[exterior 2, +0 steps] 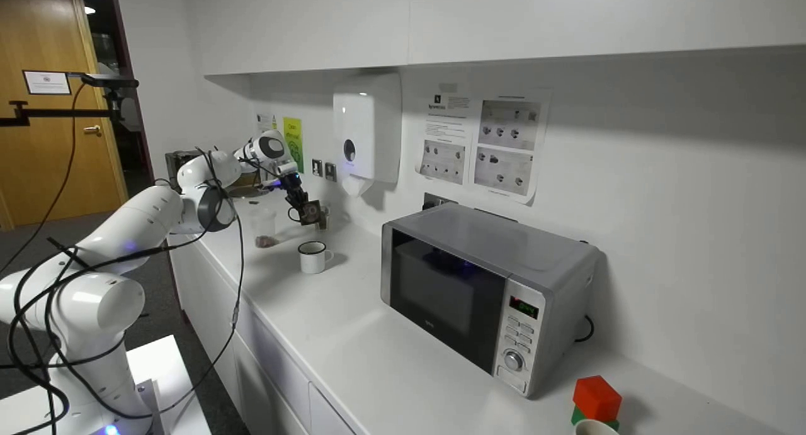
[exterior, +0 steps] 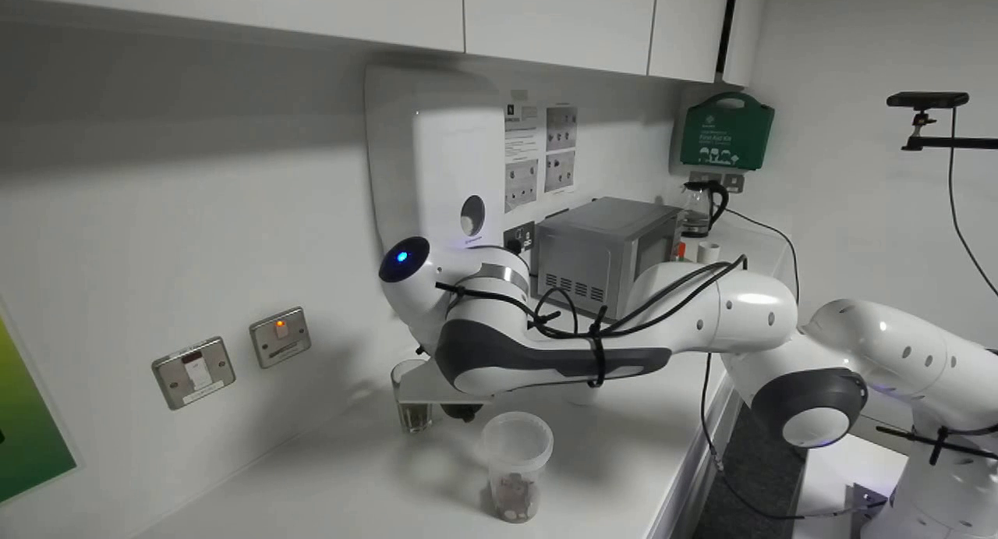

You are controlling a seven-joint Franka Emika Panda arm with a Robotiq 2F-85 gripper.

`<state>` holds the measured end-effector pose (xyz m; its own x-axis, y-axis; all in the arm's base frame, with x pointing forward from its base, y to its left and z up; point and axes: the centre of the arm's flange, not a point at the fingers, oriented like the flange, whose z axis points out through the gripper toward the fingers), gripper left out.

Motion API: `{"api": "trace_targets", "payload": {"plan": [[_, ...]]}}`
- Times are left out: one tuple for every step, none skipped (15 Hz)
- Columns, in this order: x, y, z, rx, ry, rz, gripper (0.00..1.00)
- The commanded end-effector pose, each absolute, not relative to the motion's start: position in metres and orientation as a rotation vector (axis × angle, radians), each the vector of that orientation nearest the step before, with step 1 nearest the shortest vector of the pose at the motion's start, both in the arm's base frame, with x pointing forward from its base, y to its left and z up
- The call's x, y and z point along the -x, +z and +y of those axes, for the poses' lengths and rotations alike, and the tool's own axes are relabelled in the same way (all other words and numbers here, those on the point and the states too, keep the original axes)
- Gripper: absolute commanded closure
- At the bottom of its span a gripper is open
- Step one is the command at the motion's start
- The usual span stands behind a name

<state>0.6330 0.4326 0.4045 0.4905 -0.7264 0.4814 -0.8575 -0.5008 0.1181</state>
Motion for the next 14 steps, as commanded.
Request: {"api": "trace_targets", "payload": {"plan": [[-0.6326, 0.403, 0.4337, -2.403, 0.528, -1.317, 0.91], [-0.6321, 0.4017, 0.4346, -2.406, 0.524, -1.313, 0.91], [-0.6319, 0.4009, 0.4351, -2.407, 0.523, -1.311, 0.91], [-0.6319, 0.4006, 0.4351, -2.407, 0.523, -1.31, 0.91], [-0.6319, 0.4006, 0.4351, -2.407, 0.523, -1.31, 0.91], [-0.6319, 0.4006, 0.4351, -2.408, 0.523, -1.309, 0.91], [-0.6319, 0.4006, 0.4351, -2.408, 0.523, -1.309, 0.91], [-0.6319, 0.4006, 0.4352, -2.408, 0.523, -1.309, 0.91], [-0.6319, 0.4006, 0.4352, -2.408, 0.523, -1.309, 0.91], [-0.6312, 0.4012, 0.4349, -2.403, 0.526, -1.318, 0.98], [-0.6296, 0.4004, 0.4343, -2.397, 0.531, -1.329, 0.98], [-0.6282, 0.399, 0.4339, -2.398, 0.53, -1.335, 0.98], [-0.6255, 0.3982, 0.4327, -2.397, 0.533, -1.343, 0.98], [-0.623, 0.3989, 0.4316, -2.399, 0.536, -1.352, 0.98]]}}
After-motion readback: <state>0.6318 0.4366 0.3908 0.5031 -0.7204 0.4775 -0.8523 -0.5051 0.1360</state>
